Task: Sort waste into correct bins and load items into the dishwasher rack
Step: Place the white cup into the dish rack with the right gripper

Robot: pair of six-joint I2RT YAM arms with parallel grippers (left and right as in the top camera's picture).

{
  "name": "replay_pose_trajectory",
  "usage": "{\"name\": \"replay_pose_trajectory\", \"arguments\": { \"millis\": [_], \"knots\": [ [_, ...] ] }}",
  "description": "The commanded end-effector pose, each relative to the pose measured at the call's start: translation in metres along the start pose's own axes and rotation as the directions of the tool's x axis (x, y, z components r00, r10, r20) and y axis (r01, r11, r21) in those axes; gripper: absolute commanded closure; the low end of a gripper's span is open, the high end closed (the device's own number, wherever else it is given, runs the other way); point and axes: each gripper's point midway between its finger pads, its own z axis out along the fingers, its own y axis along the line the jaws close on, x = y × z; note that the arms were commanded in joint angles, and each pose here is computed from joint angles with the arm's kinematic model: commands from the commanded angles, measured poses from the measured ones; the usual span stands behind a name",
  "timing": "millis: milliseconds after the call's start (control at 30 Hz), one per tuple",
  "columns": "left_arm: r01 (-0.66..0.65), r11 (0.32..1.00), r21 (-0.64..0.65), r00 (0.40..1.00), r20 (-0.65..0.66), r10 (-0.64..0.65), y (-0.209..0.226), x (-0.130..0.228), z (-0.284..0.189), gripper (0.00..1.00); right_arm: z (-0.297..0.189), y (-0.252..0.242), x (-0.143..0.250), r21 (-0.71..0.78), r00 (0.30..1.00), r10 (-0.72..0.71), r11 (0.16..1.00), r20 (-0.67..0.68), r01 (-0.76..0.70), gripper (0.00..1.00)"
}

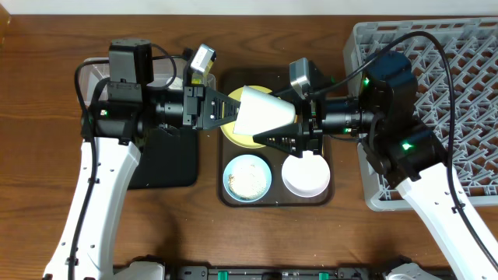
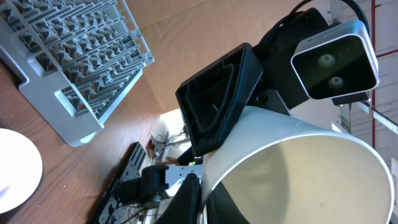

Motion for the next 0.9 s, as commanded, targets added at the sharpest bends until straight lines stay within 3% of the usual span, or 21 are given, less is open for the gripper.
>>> {"name": "replay_pose_trajectory", "arguments": {
  "millis": [0,100,267,367,400,467,533,633,767,867],
  "knots": [
    [-0.003,1.000,0.007,1.000,-0.006,0.003,-0.004,0.000,0.001,0.87,-0.005,0.012,-0.009,-0.032,1.000,-0.028,0.999,0.014,0.028,0.36],
    [0.001,1.000,0.007,1.000,-0.006,-0.001,-0.004,0.000,0.001,0.64,-0.018,0.006,-0.013,0.010,1.000,0.008,1.000,0.026,-0.009,0.35],
    [0.001,1.000,0.007,1.000,-0.006,-0.001,-0.004,0.000,0.001,0.48,-0.068,-0.018,-0.009,0.175,0.985,0.163,0.969,0.064,-0.172,0.35],
    [0.001,1.000,0.006,1.000,-0.005,-0.001,-0.003,0.000,0.001,0.43,-0.108,-0.041,0.009,0.369,0.939,0.321,0.863,0.123,-0.344,0.34],
    [0.000,1.000,0.006,1.000,-0.005,0.000,-0.004,0.000,0.001,0.41,-0.121,-0.050,0.019,0.443,0.917,0.370,0.805,0.146,-0.395,0.33],
    [0.000,1.000,0.006,1.000,-0.005,0.000,-0.004,0.000,0.001,0.39,-0.157,-0.068,0.053,0.621,0.847,0.488,0.603,0.211,-0.502,0.35],
    [0.000,1.000,0.006,1.000,-0.005,0.000,-0.004,0.000,0.001,0.39,-0.195,-0.078,0.093,0.760,0.748,0.590,0.324,0.303,-0.563,0.38],
    [0.000,1.000,0.005,1.000,-0.005,0.000,-0.003,0.000,0.001,0.37,-0.250,-0.071,0.149,0.865,0.620,0.664,-0.084,0.419,-0.495,0.37],
    [0.001,1.000,-0.022,1.000,0.009,0.000,0.002,-0.002,0.001,0.35,-0.282,-0.062,0.184,0.882,0.544,0.700,-0.305,0.463,-0.358,0.36],
    [0.000,0.999,-0.034,1.000,0.015,0.000,0.004,-0.003,0.001,0.34,-0.286,-0.066,0.200,0.883,0.489,0.738,-0.346,0.465,-0.318,0.33]
  ]
}}
